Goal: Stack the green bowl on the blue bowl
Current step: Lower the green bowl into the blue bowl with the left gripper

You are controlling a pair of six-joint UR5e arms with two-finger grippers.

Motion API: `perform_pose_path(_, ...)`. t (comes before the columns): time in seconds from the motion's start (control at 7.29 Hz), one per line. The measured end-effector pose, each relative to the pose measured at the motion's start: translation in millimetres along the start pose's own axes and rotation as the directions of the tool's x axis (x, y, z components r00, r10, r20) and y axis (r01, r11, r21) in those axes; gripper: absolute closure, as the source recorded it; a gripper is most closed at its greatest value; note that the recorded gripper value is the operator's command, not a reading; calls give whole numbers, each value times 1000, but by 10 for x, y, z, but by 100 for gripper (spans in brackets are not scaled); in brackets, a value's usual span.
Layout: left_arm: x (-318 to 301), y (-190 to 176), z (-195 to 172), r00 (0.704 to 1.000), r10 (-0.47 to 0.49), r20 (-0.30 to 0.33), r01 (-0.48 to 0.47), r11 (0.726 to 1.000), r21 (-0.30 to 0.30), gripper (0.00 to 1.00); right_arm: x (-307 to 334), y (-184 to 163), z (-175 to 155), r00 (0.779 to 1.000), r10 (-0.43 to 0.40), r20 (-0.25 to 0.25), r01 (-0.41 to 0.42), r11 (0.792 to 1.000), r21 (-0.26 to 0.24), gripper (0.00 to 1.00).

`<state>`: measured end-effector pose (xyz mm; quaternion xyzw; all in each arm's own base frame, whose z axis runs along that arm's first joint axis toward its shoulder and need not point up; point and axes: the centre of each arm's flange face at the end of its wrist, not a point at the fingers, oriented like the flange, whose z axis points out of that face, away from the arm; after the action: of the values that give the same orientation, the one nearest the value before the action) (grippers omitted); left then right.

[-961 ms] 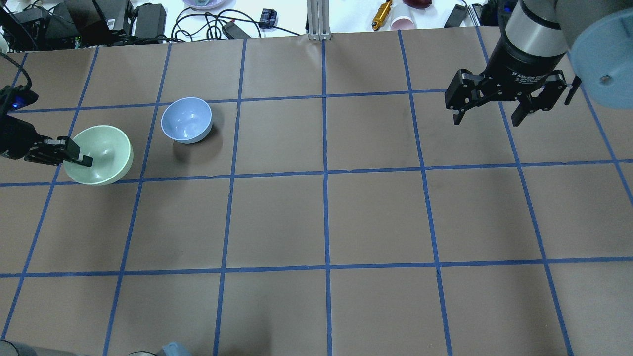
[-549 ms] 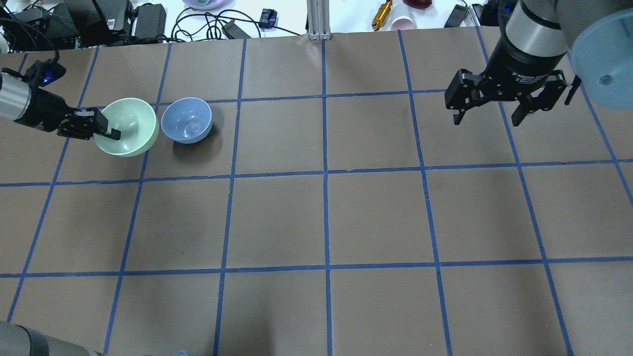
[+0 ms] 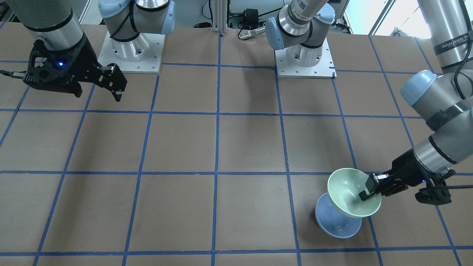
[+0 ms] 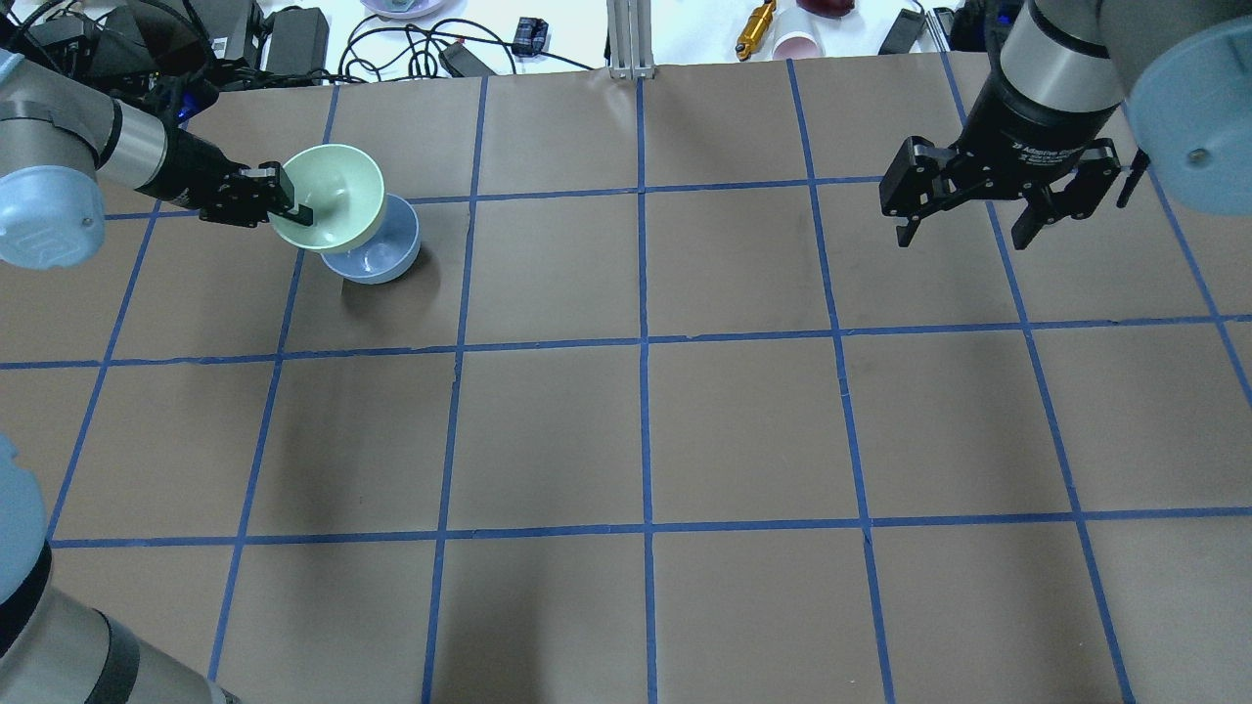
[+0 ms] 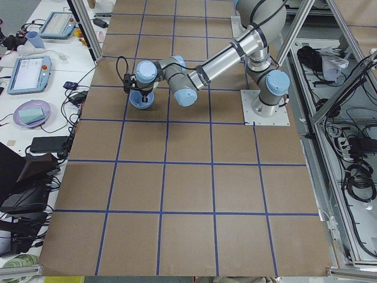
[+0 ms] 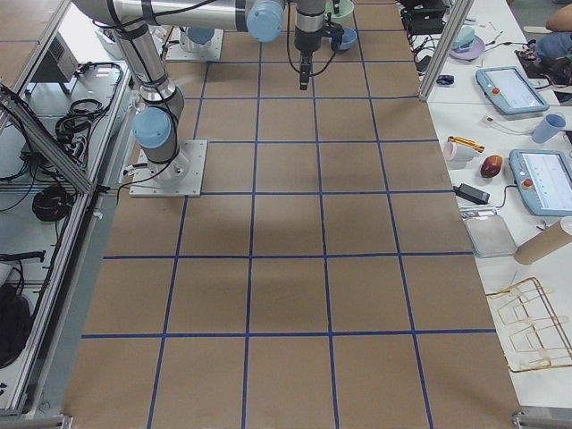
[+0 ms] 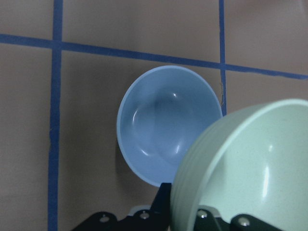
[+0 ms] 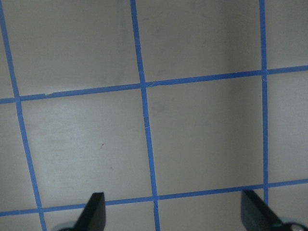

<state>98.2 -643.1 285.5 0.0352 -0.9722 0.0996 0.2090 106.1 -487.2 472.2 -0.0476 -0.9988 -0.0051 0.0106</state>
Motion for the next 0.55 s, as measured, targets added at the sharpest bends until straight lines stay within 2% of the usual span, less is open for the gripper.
perform_pose_path(0.55,-114,-231,213,999,-38,1,38,999,-12,100,0,0,0,1000,0,0,0,1000,0,0)
